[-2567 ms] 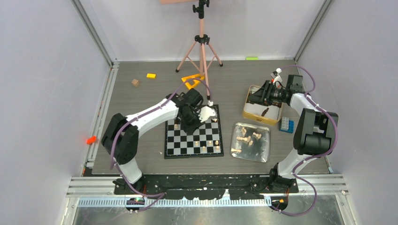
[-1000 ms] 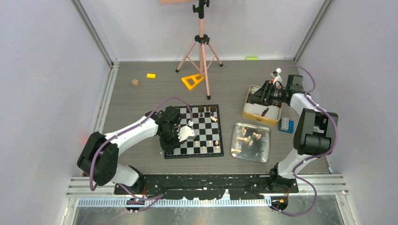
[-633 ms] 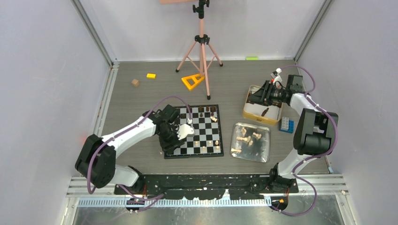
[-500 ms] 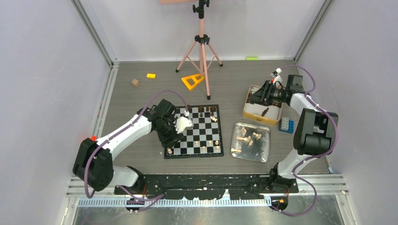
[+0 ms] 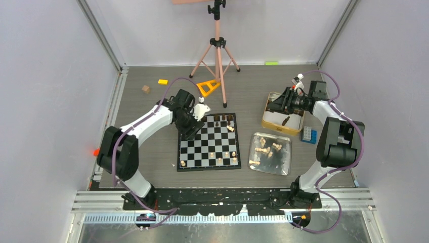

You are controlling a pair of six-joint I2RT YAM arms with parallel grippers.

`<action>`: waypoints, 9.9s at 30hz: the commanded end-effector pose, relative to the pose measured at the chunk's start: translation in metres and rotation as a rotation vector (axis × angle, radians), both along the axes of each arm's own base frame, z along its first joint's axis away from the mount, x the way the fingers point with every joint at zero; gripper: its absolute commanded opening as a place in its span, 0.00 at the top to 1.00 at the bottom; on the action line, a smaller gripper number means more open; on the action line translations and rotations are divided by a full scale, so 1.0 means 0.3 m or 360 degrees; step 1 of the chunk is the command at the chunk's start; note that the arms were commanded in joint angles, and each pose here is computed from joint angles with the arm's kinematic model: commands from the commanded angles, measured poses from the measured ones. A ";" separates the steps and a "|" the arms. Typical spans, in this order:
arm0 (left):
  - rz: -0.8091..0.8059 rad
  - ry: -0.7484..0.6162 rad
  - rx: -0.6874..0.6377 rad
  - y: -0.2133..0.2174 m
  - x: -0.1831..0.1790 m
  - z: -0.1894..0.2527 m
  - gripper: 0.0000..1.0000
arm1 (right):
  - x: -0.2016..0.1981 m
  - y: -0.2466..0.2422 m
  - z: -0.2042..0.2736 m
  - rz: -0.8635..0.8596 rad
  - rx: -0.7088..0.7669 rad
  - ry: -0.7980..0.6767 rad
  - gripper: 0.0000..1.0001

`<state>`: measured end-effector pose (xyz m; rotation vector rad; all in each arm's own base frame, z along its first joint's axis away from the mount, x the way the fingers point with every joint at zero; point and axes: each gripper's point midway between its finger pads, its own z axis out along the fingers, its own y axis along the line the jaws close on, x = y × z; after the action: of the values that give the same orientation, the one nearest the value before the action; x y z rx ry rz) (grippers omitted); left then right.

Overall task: Set up the chess pieces on the board
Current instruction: Pick up the chess piece from the chessboard, then place the chess piece on the chessboard, then pick up the chess piece from the chessboard, then place the chess piece on the chessboard.

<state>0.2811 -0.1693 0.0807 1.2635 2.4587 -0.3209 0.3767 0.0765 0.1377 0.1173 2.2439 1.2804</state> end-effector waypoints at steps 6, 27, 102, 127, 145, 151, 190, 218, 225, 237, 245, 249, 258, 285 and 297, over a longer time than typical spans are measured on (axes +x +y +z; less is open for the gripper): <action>0.0128 -0.0012 0.0039 -0.017 0.093 -0.024 0.43 | 0.031 -0.014 0.060 0.0016 -0.0037 -0.0125 0.56; 0.0099 0.0106 0.0052 -0.025 0.067 -0.069 0.80 | 0.029 -0.017 0.063 0.0014 -0.0043 -0.0129 0.56; -0.0747 0.0251 0.0070 -0.472 -0.263 -0.102 0.79 | 0.028 -0.024 0.073 0.0013 -0.0034 -0.0141 0.56; -0.0646 -0.0103 -0.0136 -0.440 -0.170 0.168 0.48 | 0.011 0.037 0.139 0.0125 -0.0311 -0.0314 0.46; 0.0119 -0.0159 -0.0412 -0.070 0.045 0.283 0.28 | -0.132 0.520 -0.159 0.0972 -0.1301 -0.0610 0.44; 0.0189 -0.0082 -0.0467 -0.029 0.045 0.268 0.23 | -0.132 0.539 -0.203 0.1065 -0.1478 -0.0676 0.44; 0.0295 0.0055 -0.0683 -0.032 0.115 0.277 0.23 | -0.137 0.613 -0.272 0.1240 -0.1497 -0.0657 0.76; 0.0595 0.1010 -0.1442 -0.333 0.215 0.451 0.33 | -0.190 0.695 0.173 0.1019 -0.1131 -0.0906 0.99; 0.0748 0.1258 -0.1455 -0.372 0.232 0.424 0.37 | -0.146 0.691 0.188 0.0919 -0.1265 -0.0946 0.99; 0.0827 0.1505 -0.1474 -0.431 0.250 0.400 0.49 | -0.120 0.723 0.172 0.0887 -0.1520 -0.1035 0.99; 0.0859 0.1583 -0.1462 -0.446 0.236 0.369 0.57 | -0.107 0.728 0.154 0.0871 -0.1609 -0.1052 0.99; 0.0871 0.1604 -0.1457 -0.451 0.235 0.354 0.58 | -0.104 0.728 0.154 0.0865 -0.1615 -0.1055 0.99; 0.0890 0.1635 -0.1445 -0.457 0.235 0.326 0.57 | -0.101 0.721 0.166 0.0842 -0.1630 -0.1065 0.99; 0.0857 0.1714 -0.1485 -0.500 0.216 0.328 0.94 | -0.075 0.729 0.154 0.0806 -0.1653 -0.1060 0.98; 0.0812 0.1645 -0.1477 -0.488 0.204 0.333 1.00 | -0.109 0.696 0.186 0.0861 -0.1672 -0.1087 0.51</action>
<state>0.3508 -0.3157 0.1693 -0.1314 2.5936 -2.0073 0.3437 0.2798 0.1654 -1.1697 2.1280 0.0977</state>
